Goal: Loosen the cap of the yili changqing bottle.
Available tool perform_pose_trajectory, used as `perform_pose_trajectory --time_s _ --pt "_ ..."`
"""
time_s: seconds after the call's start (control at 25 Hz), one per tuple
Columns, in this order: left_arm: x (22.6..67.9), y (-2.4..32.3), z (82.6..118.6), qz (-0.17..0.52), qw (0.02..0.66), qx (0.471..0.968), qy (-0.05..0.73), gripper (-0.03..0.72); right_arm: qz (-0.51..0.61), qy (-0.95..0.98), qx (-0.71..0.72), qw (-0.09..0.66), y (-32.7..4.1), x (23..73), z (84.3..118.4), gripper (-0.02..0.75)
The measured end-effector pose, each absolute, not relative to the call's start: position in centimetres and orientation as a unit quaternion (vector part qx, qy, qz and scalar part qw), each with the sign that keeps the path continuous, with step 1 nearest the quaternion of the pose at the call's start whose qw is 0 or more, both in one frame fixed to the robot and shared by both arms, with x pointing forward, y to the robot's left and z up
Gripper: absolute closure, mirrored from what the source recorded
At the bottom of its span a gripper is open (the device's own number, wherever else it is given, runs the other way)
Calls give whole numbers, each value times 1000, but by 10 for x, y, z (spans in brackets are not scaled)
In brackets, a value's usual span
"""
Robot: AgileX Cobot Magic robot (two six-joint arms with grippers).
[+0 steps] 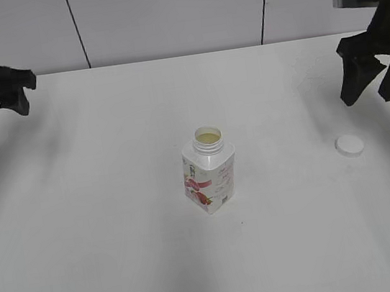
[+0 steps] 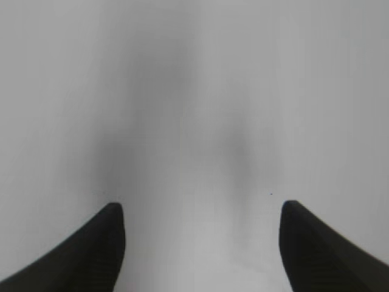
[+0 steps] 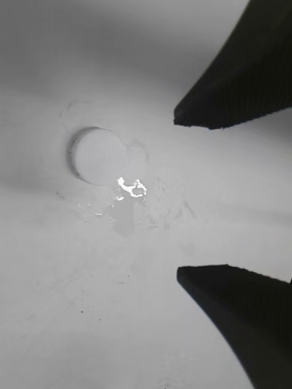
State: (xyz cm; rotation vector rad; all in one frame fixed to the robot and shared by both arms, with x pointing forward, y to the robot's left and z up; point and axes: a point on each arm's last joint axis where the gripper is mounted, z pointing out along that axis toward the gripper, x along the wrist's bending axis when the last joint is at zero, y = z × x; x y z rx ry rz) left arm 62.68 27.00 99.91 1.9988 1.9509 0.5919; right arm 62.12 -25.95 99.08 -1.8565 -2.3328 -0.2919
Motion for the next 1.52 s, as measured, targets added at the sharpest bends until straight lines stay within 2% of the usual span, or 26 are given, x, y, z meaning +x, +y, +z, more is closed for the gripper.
perform_pose_trajectory --time_s 0.36,0.6,0.96,1.32,1.52 --pt "626 260 1016 138 153 691 693 200 -85 -736 -668 76 -261 621 991 186" --pt "627 259 1030 127 143 699 689 200 -70 -738 -670 29 -268 629 1006 186" --pt "606 262 1030 49 43 719 692 200 -96 -737 -669 -11 -270 624 1038 186" --pt "604 263 1031 47 32 722 690 200 -132 -735 -664 -47 -272 590 1083 186" --pt "591 264 1057 66 61 719 690 200 -135 -734 -663 -50 -273 552 1094 186"
